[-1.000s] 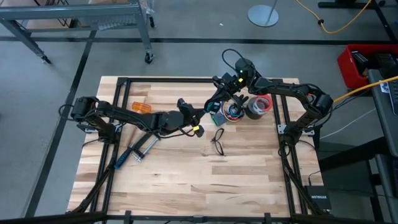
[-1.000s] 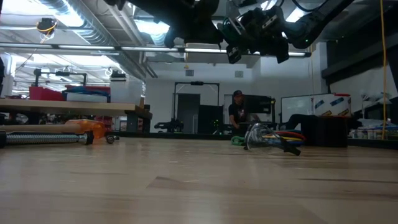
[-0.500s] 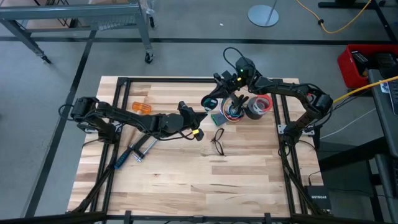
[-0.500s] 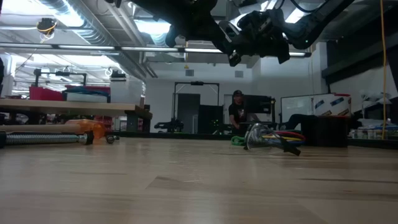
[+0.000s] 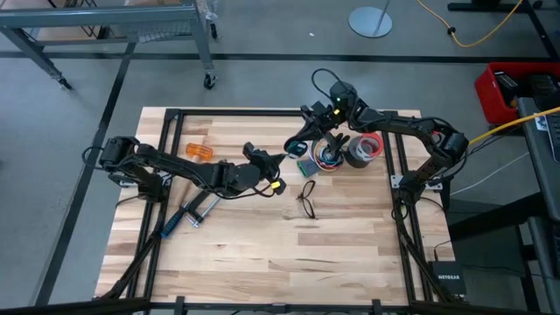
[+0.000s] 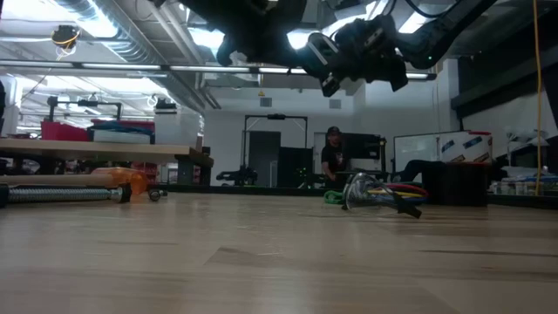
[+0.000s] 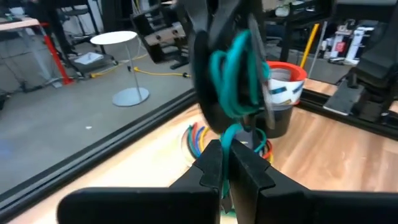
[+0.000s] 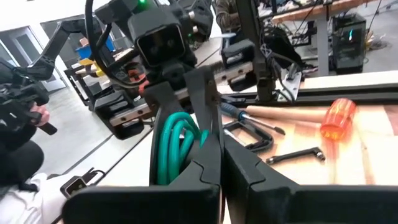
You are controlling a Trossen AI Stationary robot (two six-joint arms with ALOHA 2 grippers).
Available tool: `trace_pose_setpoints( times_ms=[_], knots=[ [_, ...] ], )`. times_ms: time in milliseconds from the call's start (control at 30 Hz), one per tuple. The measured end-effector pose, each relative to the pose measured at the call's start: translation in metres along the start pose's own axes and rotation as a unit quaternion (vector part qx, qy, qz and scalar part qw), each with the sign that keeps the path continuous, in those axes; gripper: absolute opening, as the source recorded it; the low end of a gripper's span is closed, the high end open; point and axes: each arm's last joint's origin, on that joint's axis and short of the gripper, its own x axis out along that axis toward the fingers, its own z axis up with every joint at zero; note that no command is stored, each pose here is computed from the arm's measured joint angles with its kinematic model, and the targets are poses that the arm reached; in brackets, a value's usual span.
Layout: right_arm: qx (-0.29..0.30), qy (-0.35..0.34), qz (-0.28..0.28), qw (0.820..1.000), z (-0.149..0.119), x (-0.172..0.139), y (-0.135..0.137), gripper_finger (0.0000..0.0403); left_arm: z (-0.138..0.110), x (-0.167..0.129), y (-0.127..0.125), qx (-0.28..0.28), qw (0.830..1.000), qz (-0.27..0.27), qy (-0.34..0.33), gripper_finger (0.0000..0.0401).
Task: Coil cords
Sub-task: Coil the green wire on the black spool
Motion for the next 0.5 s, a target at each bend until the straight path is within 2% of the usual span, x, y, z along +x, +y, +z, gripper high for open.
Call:
trace_pose_setpoints(
  times_ms=[233,500],
  knots=[
    [0.004,0.006,0.001,1.0,-0.0027,0.0003,0.0002,0.0003,0.002,0.0003,0.0002,-0.006,1.0,0.005,-0.01,0.0004],
    [0.003,0.009,0.011,1.0,-0.0031,0.0064,0.0033,0.0003,0.0041,0.0003,-0.0002,-0.007,1.0,0.001,-0.018,0.003]
  ],
)
